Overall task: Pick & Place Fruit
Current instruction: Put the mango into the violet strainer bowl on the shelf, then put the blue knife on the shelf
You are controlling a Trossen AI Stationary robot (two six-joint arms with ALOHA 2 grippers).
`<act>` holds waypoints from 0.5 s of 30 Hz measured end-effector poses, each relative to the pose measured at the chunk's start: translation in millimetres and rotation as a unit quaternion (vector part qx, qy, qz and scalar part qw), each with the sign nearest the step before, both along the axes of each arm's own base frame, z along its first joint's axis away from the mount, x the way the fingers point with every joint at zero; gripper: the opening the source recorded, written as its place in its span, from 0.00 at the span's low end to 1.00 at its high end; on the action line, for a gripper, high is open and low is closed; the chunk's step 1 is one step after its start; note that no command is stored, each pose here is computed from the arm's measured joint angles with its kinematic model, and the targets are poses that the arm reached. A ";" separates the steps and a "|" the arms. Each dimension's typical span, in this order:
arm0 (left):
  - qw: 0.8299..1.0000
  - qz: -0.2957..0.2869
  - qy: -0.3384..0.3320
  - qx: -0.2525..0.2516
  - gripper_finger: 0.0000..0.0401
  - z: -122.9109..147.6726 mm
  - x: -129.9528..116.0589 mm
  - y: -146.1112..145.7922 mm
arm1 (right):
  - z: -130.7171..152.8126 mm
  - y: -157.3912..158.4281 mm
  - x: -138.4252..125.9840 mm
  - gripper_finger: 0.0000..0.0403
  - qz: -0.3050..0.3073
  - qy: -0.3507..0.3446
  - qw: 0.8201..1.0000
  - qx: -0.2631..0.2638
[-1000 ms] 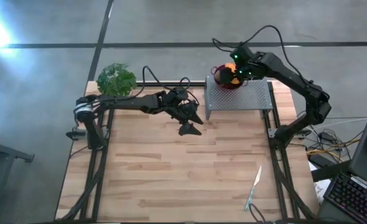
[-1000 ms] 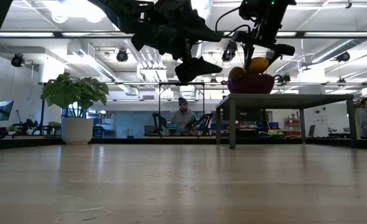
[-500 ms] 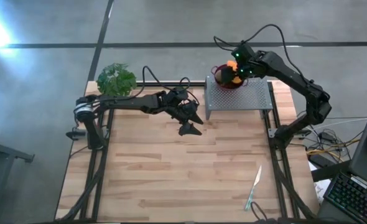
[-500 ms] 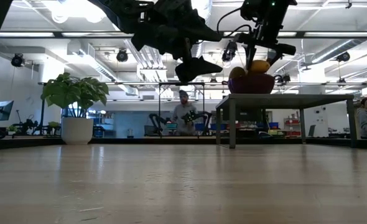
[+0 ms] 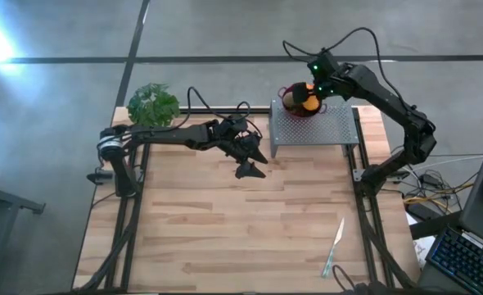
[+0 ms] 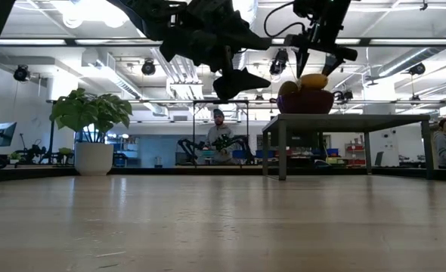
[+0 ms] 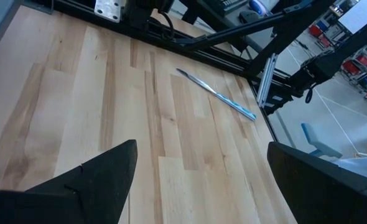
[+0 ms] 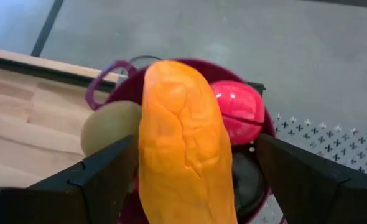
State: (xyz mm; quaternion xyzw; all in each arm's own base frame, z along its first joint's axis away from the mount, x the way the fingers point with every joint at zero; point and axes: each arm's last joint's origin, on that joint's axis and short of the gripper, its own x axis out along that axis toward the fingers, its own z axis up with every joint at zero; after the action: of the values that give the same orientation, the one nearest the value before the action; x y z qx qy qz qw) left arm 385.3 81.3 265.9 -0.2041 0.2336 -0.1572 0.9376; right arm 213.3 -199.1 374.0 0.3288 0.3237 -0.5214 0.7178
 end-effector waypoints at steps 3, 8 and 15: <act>1.000 0.000 0.000 0.000 0.91 0.0 0.0 0.1 | 9.3 0.6 -0.5 0.78 0.006 -0.007 1.000 -0.011; 1.000 0.000 0.000 0.000 0.91 0.0 0.0 0.1 | 31.9 11.1 -6.3 0.72 0.041 0.015 0.999 -0.017; 1.000 0.000 0.000 0.000 0.91 0.0 0.0 0.0 | 55.9 55.1 -8.7 0.63 0.112 0.064 0.992 0.009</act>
State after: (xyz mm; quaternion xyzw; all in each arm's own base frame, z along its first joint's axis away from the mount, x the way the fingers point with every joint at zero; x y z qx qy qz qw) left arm 385.3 81.3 265.9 -0.2039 0.2336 -0.1571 0.9376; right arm 204.6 -144.1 429.8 0.2626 0.4080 -0.4547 0.7469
